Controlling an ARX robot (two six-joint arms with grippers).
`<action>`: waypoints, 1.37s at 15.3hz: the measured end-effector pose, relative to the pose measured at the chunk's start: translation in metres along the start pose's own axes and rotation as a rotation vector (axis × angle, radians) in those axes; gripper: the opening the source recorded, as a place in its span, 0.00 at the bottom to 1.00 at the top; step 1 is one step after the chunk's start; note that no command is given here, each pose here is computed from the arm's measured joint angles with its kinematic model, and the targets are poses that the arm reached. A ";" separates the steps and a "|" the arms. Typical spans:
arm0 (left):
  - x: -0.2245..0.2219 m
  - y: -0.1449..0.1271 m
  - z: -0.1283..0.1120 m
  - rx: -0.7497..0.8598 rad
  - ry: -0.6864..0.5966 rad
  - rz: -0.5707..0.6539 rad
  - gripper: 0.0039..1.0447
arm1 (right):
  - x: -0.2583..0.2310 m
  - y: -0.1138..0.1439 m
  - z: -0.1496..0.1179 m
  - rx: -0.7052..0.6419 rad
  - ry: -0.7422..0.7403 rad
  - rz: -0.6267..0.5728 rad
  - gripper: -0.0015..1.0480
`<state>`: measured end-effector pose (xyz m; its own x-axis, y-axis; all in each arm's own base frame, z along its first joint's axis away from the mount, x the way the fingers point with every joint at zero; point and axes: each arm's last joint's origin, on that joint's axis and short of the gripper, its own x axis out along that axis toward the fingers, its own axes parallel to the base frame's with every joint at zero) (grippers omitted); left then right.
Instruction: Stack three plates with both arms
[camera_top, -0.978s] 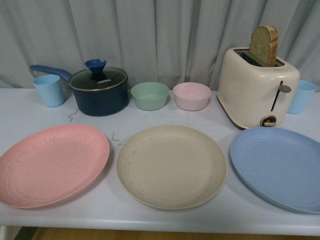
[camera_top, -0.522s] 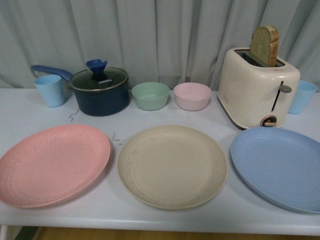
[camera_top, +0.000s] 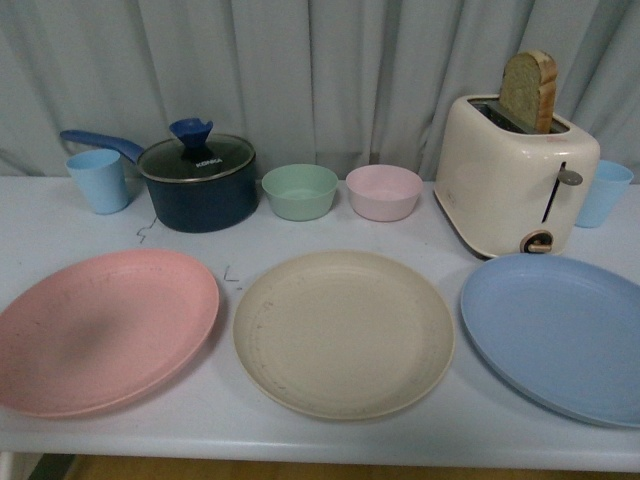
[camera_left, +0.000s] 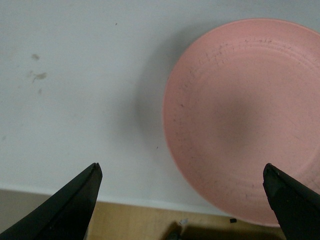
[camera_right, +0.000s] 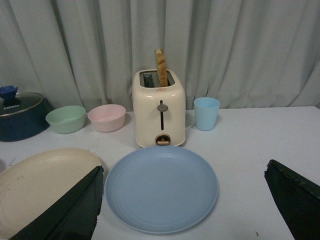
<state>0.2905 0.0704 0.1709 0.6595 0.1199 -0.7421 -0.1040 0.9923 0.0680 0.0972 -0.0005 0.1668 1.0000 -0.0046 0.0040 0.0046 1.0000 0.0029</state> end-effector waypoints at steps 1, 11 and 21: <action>0.019 0.003 0.007 0.014 0.022 -0.010 0.94 | 0.000 0.000 0.000 0.000 0.000 0.000 0.94; 0.131 0.032 0.014 -0.044 0.201 -0.129 0.94 | 0.000 0.000 0.000 0.000 0.000 0.000 0.94; 0.121 0.045 0.018 -0.133 0.189 -0.180 0.02 | 0.000 0.000 0.000 0.000 0.000 0.000 0.94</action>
<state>0.3791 0.1299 0.0960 0.5271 -0.0781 -0.8462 -0.1028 0.9826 -0.1547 0.0972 -0.0005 0.1668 1.0000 -0.0046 0.0040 0.0046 1.0000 0.0029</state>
